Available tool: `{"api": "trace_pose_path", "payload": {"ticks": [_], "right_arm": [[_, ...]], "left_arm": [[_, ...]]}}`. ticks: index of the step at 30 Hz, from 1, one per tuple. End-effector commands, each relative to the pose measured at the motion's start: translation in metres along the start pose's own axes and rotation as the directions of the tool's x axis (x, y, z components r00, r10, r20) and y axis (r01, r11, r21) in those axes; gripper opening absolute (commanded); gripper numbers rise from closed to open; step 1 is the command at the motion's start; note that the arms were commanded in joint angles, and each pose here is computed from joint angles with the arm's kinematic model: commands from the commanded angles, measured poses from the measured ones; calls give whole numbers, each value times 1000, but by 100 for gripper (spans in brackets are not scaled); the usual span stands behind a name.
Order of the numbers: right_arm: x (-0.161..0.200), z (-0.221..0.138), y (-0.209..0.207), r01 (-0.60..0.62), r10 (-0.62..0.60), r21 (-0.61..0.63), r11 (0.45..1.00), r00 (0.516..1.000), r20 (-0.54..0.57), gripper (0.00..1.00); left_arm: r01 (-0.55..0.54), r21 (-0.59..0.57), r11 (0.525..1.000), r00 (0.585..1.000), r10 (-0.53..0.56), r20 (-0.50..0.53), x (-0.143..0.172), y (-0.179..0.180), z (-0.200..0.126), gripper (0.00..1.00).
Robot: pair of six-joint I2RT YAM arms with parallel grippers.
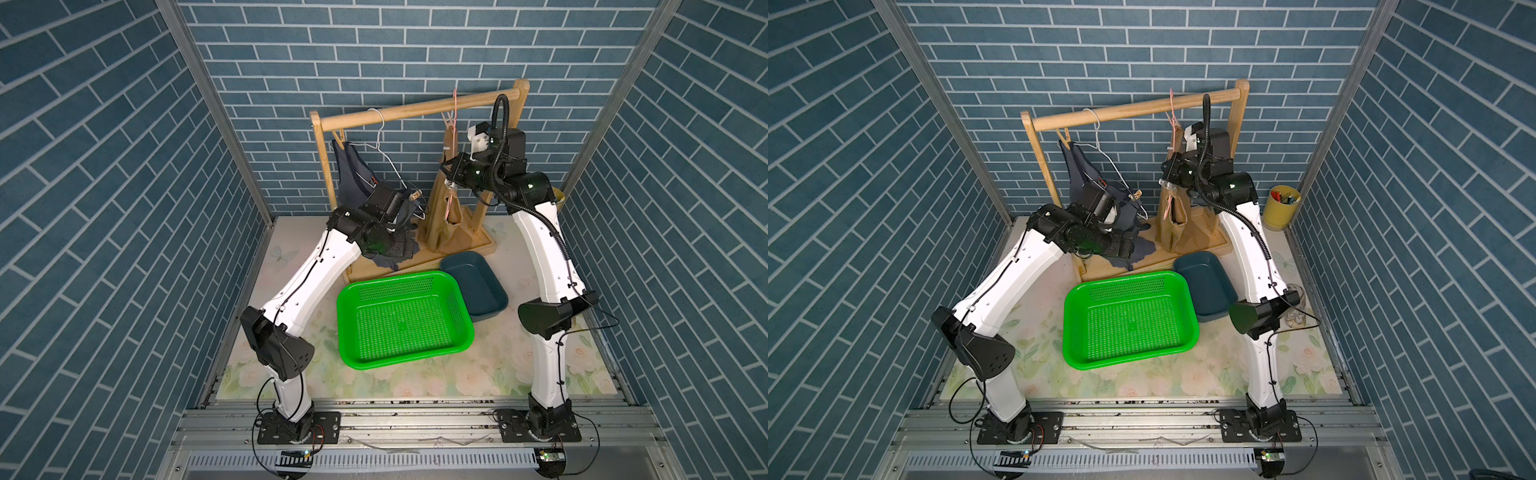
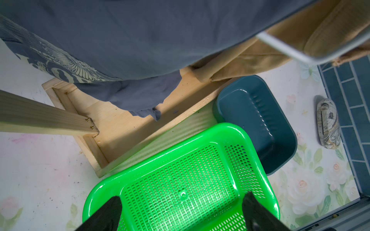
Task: Remove the clothespins securing tank tops to the hanger
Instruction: Pick up the hanger from the clothesline.
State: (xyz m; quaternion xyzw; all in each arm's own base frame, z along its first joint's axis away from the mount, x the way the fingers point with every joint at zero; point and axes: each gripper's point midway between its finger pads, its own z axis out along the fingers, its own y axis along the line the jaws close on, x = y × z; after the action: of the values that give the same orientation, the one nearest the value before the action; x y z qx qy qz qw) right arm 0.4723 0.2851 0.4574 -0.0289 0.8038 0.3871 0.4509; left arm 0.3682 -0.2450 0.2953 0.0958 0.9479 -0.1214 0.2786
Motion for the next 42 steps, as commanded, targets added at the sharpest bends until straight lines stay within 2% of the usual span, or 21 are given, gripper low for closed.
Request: {"api": "trace_pose_path", "payload": {"ticks": [1, 7, 14, 21, 28, 35, 42], "right_arm": [[-36, -52, 46, 78, -63, -112, 991, 990, 126, 3], [-27, -73, 41, 62, -56, -77, 995, 995, 79, 2], [6, -82, 27, 34, -36, -28, 999, 998, -51, 0], [27, -98, 16, 39, -35, 30, 999, 992, -118, 0], [53, -115, 2, 49, -33, 85, 995, 984, -177, 0], [72, -134, -8, 66, -42, 122, 990, 981, -190, 0], [77, -155, 8, 87, -68, 82, 993, 975, -211, 0]], "left_arm": [[4, 5, 1000, 1000, -4, -9, -1, -4, -4, 95], [23, 39, 999, 999, -24, 29, -17, -13, -15, 94], [56, 90, 994, 995, -63, 76, -34, -23, -31, 94], [92, 106, 990, 991, -101, 84, -36, -23, -38, 94], [215, 161, 963, 972, -227, 61, -45, -15, -37, 94], [281, 166, 945, 957, -289, 24, -46, -5, -26, 94], [379, 199, 904, 919, -392, 34, -62, 8, -27, 94]]}}
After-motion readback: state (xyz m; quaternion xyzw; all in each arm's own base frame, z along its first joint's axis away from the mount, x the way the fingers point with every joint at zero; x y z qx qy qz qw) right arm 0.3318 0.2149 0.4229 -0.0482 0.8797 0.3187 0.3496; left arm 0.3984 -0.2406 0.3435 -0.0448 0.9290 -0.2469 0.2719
